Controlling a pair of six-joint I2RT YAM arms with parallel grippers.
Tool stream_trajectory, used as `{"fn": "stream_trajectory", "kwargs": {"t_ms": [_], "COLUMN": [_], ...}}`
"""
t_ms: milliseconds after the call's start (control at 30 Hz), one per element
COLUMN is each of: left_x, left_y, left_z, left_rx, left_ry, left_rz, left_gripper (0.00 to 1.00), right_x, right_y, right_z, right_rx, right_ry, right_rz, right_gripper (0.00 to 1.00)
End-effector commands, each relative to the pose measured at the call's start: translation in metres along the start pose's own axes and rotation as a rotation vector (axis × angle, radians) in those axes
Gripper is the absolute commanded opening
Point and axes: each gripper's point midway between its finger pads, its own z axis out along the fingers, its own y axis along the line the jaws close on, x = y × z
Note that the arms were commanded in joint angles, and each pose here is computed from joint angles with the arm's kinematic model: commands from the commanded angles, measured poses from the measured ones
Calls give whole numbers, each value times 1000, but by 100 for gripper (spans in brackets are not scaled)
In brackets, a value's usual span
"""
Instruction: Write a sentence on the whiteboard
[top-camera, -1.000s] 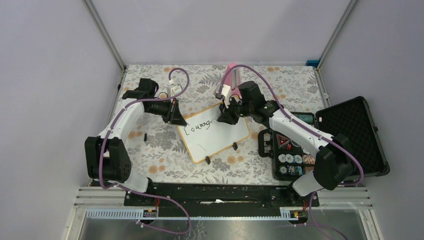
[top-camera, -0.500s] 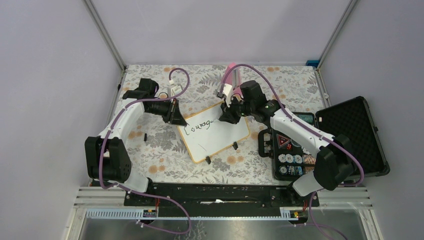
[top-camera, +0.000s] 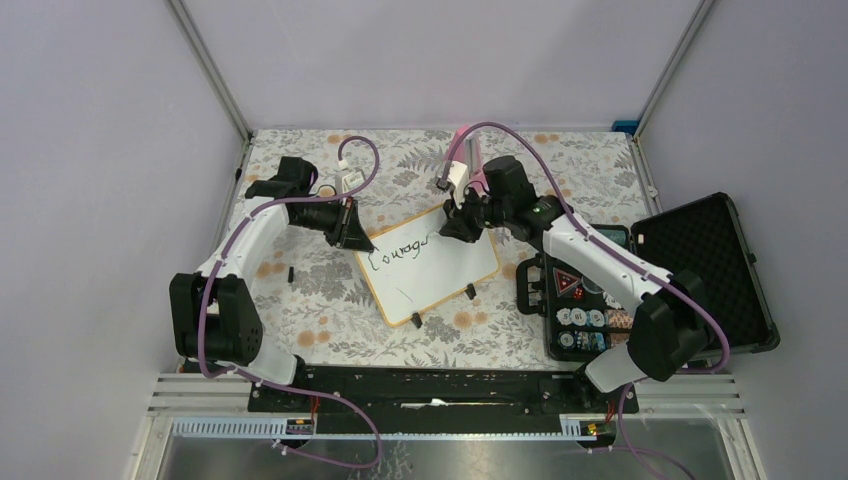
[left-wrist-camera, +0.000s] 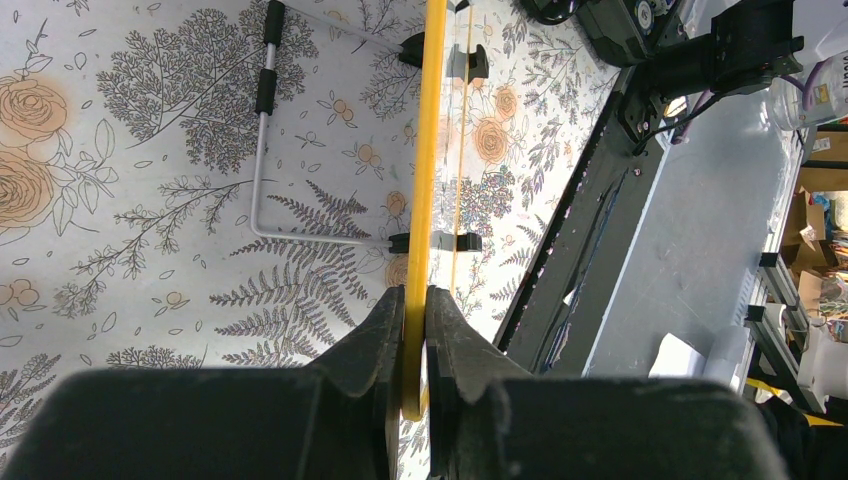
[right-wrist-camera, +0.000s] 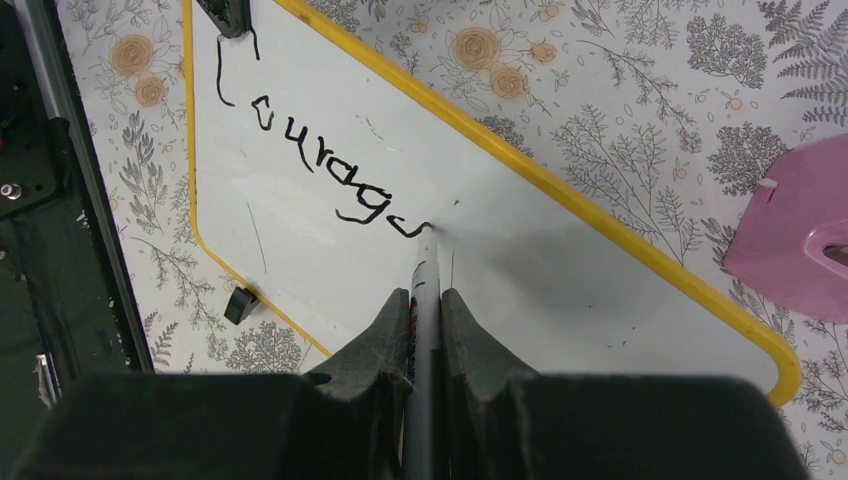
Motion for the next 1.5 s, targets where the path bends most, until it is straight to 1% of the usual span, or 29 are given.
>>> {"fn": "stream_trajectory", "kwargs": {"t_ms": [0,367,867,1100,1467], "left_x": [-7,-6,-6,-6,-7], "left_y": [13,13,13,13,12], "left_z": [-2,-2,-2,-3,-3], "left_rx": [-68,-68,-69,-72,-75], "left_ry": [-3,-2,-2,-2,-5], "left_rz": [82,84,84,85,84], "left_gripper": [0,0,0,0,0], "right_x": [-26,-12,11,13,-1], "right_y": [-14,9,13,9,-10], "right_z": [-5,12,11,7,-8], "right_rx": [48,-21,-16,15,69], "right_ry": [-61,-26,19,23,-12], "right_rz": [-28,-27,-25,-35,-35], "right_gripper": [0,0,0,0,0]}}
